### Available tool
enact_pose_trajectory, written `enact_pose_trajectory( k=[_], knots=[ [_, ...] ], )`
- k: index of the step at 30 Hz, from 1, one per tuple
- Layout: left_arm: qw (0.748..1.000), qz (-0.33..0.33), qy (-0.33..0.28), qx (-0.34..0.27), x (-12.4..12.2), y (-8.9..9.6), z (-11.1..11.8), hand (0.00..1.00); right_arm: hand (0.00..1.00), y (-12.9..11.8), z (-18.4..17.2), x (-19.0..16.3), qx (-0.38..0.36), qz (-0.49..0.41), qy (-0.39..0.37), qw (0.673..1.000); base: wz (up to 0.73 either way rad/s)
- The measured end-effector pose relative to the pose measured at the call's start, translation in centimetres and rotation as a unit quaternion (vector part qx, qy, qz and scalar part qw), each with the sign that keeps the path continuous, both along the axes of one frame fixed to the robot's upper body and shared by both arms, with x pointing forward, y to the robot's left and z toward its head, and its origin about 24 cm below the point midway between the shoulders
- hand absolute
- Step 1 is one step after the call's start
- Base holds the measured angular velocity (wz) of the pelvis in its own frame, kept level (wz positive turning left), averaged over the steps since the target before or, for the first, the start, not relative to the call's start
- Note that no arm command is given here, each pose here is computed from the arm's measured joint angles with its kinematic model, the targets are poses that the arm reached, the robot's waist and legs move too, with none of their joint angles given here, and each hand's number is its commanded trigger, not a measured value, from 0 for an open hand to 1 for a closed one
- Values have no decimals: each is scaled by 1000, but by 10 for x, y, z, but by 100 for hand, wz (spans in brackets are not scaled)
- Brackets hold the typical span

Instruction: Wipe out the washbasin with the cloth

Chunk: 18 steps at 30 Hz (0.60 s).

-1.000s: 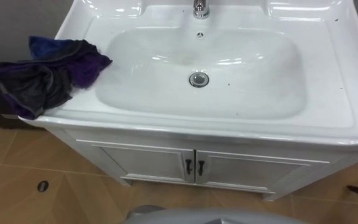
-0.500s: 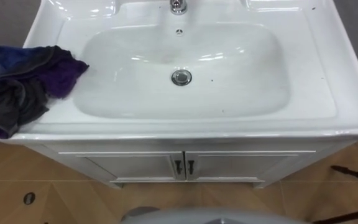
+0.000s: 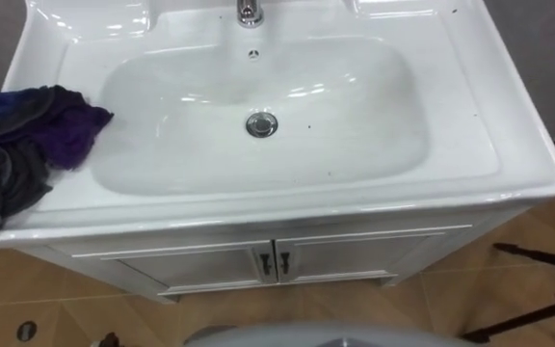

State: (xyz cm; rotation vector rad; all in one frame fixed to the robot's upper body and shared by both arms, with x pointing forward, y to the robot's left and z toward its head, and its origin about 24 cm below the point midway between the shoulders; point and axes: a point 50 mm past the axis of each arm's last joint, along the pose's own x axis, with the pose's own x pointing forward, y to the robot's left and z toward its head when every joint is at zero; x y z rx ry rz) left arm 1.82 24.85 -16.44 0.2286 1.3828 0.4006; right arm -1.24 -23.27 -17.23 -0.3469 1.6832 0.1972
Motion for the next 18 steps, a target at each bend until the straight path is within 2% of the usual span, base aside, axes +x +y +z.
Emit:
enact_pose_trajectory(
  k=[9,18],
  knots=[
    [999,6,33,-29,-10,-6,-4,0,0,0,1,-5,2,-2,25,1000,-1],
    [995,-8,55,-78,-21,-13,-6,0,0,-4,1,10,-3,8,7,1000,1]
  ],
)
